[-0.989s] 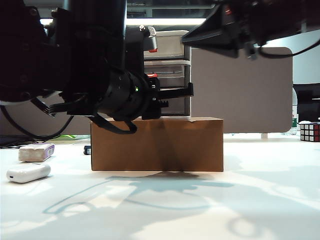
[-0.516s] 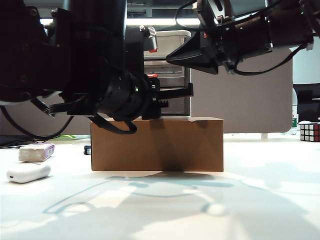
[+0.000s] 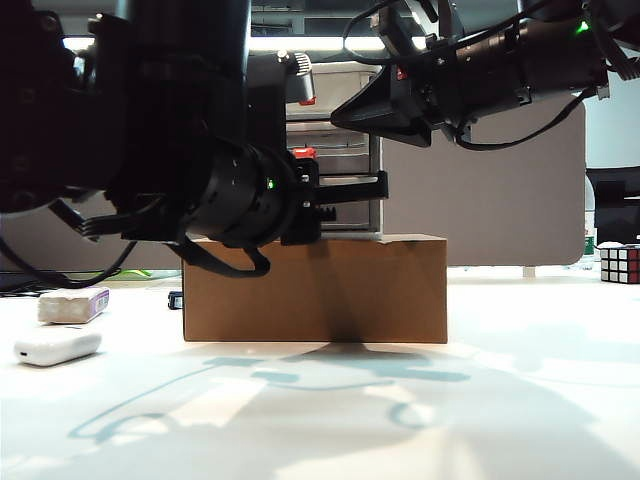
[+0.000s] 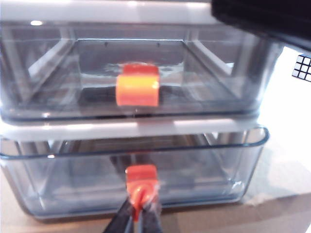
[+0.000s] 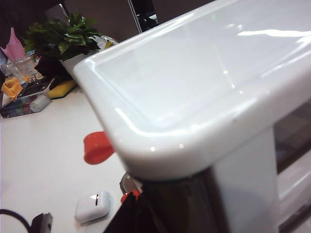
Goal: Open the third layer of the drawer on the table, pick up the earphone case on the table and put it in, and finally close the drawer.
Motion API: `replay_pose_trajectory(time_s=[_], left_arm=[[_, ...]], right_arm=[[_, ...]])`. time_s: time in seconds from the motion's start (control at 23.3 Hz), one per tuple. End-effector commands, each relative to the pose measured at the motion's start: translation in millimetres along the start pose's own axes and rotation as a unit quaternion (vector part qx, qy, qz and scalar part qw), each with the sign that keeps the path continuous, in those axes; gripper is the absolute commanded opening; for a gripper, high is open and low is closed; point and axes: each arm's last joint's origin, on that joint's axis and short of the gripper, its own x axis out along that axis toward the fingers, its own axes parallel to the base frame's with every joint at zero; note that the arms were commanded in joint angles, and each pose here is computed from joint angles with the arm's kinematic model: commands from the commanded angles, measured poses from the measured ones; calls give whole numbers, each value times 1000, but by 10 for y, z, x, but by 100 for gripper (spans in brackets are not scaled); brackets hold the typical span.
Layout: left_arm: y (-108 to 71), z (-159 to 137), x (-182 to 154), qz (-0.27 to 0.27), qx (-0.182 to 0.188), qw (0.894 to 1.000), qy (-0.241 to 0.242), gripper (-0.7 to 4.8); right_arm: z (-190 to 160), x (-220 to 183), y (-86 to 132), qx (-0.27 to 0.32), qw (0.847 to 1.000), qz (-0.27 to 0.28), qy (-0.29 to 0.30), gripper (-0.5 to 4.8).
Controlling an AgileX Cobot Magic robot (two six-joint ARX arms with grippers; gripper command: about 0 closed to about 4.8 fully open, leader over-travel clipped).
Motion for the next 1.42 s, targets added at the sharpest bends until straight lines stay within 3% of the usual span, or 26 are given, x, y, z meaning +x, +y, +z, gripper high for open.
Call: replay_pose_trajectory(time_s=[0.04, 0.6, 0.77, 0.9, 1.16, 1.42], left_arm=[[-29, -69, -103, 6, 11, 1000, 12, -5], [-258, -202, -612, 21, 34, 999, 18, -5], [-225, -153, -608, 22, 11, 1000, 0, -5], [-199, -120, -550, -7, -3, 1000, -9, 4], [-64, -108, -396, -13, -4, 1000, -8, 94], [-6, -92, -277, -52, -20, 998, -3, 93]], right_arm=[[48, -1, -12, -11, 1000, -17, -15, -5], [39, 9, -20, -10, 1000, -18, -14, -5], [39, 9, -20, -11, 1000, -17, -14, -5], [37, 9, -19, -10, 1000, -16, -12, -5], [26, 9, -22, -14, 1000, -18, -7, -6], [15, 9, -24, -13, 1000, -18, -2, -5]])
